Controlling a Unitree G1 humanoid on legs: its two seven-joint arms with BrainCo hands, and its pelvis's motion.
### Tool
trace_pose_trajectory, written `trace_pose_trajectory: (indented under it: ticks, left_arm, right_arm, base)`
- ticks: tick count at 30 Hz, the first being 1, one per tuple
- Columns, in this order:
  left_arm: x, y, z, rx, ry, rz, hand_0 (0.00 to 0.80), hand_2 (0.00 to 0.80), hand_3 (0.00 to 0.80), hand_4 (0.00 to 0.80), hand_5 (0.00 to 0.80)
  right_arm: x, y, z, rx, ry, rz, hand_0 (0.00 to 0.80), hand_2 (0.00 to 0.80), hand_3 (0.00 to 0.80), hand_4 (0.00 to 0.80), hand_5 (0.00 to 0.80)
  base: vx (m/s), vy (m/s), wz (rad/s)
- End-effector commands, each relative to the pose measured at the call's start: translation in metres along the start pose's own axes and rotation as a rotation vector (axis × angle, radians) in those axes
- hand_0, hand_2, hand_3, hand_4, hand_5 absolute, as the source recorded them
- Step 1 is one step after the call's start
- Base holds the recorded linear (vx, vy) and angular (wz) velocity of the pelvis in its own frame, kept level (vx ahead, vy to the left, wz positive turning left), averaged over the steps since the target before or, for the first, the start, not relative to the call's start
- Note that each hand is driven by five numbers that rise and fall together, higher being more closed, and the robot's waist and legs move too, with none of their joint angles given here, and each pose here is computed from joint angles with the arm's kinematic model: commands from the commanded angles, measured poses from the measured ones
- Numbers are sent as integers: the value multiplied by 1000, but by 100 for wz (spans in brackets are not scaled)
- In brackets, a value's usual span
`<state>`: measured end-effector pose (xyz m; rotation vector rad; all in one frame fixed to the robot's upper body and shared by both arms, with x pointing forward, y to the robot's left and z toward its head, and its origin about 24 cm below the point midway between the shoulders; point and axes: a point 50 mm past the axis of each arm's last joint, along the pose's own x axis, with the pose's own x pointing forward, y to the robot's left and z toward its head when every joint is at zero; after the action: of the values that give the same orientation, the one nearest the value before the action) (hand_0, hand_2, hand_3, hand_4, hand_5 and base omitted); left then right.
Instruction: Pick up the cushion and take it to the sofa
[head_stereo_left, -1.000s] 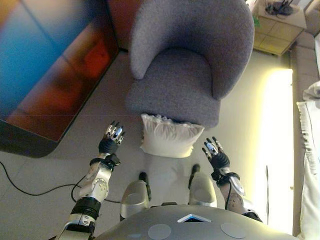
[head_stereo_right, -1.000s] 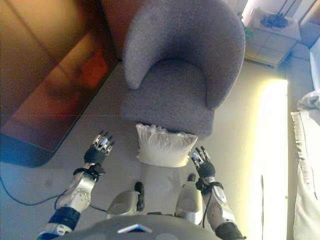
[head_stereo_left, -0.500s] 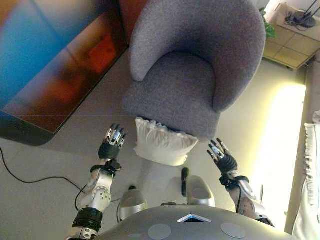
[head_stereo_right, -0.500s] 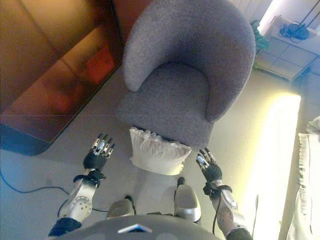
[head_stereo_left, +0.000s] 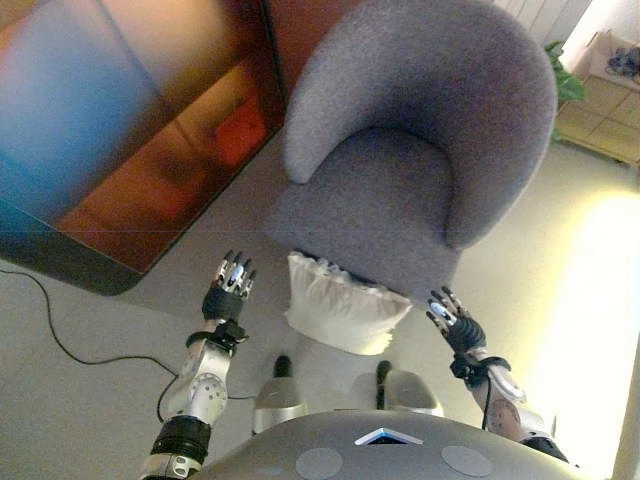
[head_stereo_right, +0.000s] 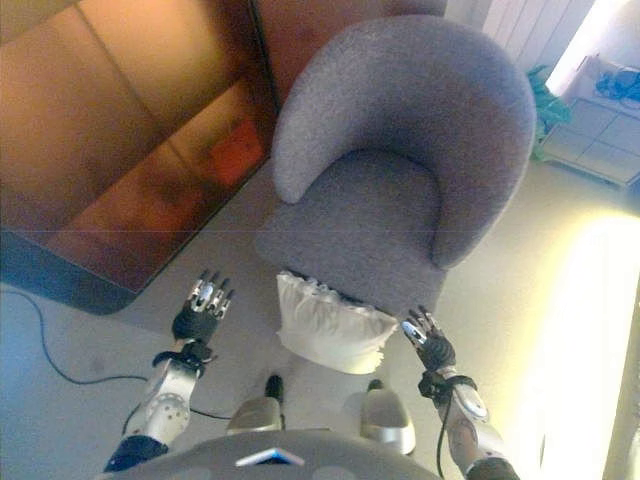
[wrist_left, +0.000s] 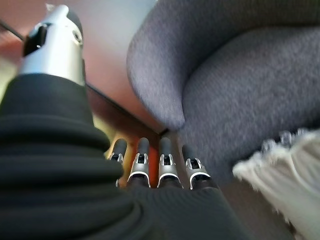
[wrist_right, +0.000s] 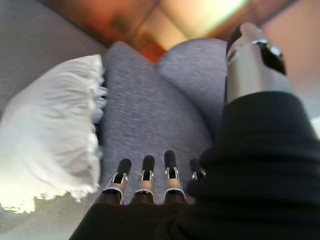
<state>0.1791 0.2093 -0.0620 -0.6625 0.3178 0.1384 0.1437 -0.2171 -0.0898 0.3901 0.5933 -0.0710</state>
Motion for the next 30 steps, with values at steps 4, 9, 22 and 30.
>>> trace_pose_trajectory:
  ticks: [4, 9, 22, 30]
  left_arm:
    - [11, -3, 27, 70, -64, -66, 0, 0, 0, 0, 0]
    - [7, 4, 35, 138, -76, -64, 0, 0, 0, 0, 0]
    - [63, -49, 71, 468, -253, -66, 0, 0, 0, 0, 0]
    - [93, -102, 100, 498, -394, -91, 0, 0, 0, 0, 0]
  right_arm:
    - [9, 13, 6, 22, -54, 22, 0, 0, 0, 0, 0]
    - [11, 16, -8, 72, -15, 5, 0, 0, 0, 0, 0]
    - [62, 31, 70, -168, -165, -13, 0, 0, 0, 0, 0]
    - [87, 67, 146, -251, -344, -49, 0, 0, 0, 0, 0]
  base:
    - [114, 221, -16]
    - [116, 119, -7]
    - [-153, 23, -21]
    - [-216, -11, -6]
